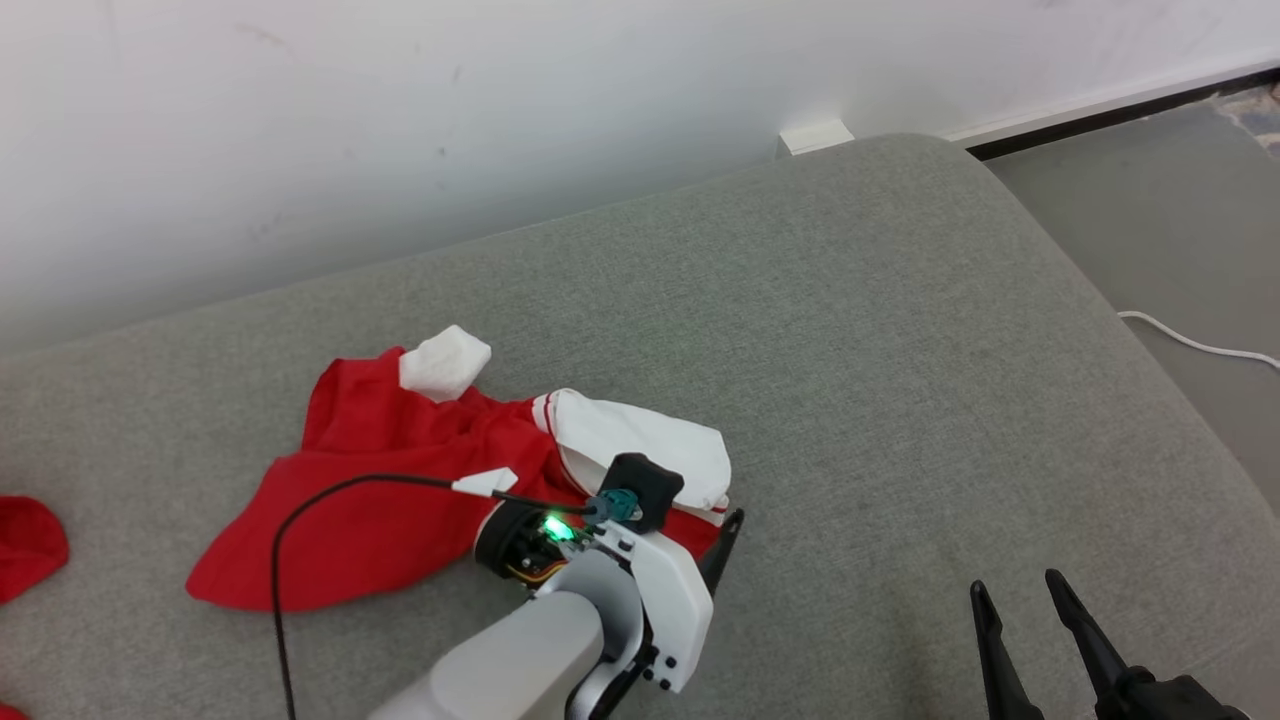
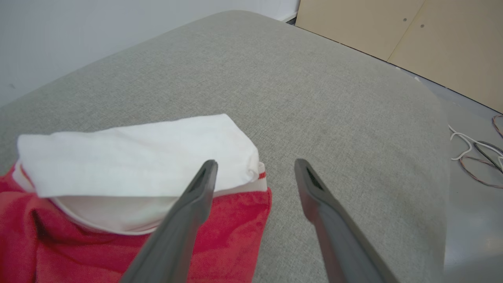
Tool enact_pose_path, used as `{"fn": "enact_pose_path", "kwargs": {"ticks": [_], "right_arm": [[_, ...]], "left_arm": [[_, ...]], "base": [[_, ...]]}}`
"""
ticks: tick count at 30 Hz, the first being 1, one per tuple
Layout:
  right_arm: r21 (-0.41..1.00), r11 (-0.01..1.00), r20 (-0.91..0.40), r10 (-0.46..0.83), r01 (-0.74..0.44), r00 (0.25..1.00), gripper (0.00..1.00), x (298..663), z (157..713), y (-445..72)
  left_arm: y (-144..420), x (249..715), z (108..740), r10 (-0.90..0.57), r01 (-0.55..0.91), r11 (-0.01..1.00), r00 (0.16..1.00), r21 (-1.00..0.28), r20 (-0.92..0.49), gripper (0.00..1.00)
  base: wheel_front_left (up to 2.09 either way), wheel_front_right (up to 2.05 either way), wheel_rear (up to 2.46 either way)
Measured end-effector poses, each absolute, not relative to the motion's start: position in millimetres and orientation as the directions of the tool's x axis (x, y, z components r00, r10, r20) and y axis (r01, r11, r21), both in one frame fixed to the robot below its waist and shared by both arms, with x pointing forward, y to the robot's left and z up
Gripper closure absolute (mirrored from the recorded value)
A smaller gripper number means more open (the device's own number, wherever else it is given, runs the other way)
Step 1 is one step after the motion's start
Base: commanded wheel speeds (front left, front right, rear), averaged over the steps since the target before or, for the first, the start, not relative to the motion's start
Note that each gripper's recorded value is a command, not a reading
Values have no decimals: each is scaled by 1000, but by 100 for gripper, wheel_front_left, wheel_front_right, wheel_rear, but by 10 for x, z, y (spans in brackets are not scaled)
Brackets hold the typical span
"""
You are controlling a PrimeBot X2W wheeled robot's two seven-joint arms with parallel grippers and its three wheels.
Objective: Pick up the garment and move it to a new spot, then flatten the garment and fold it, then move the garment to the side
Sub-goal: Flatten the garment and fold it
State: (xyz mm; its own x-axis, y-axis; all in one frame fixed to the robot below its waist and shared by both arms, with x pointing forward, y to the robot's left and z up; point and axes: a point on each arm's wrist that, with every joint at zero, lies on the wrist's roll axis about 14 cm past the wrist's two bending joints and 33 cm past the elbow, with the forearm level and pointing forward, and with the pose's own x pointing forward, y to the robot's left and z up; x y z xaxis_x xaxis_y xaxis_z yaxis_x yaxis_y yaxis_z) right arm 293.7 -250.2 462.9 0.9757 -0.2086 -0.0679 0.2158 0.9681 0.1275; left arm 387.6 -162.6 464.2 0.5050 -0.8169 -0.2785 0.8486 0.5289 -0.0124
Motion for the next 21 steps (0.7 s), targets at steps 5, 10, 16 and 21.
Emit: {"fn": "enact_pose_path", "kwargs": {"ticks": [5,10,16,21], "right_arm": [[127,965,-78,-222,230,972,0,2902,4605,-2524],[125,962,-81,-233,242,969,0,2894,4603,-2554],[123,961,-81,-239,248,968,0,2895,4608,-2569],[124,959,-81,-244,253,966,0,2884,4607,-2582]], "left_arm": [[-1624,3952,4563,-805,850,526,507,23,-307,0],[-1613,3997,4460,-797,852,522,502,37,-336,36],[-1622,4032,4387,-792,854,518,498,42,-352,60],[-1640,4041,4377,-796,856,516,491,30,-355,100]], "base": [[0,0,0],[0,0,0],[0,0,0],[0,0,0]]}}
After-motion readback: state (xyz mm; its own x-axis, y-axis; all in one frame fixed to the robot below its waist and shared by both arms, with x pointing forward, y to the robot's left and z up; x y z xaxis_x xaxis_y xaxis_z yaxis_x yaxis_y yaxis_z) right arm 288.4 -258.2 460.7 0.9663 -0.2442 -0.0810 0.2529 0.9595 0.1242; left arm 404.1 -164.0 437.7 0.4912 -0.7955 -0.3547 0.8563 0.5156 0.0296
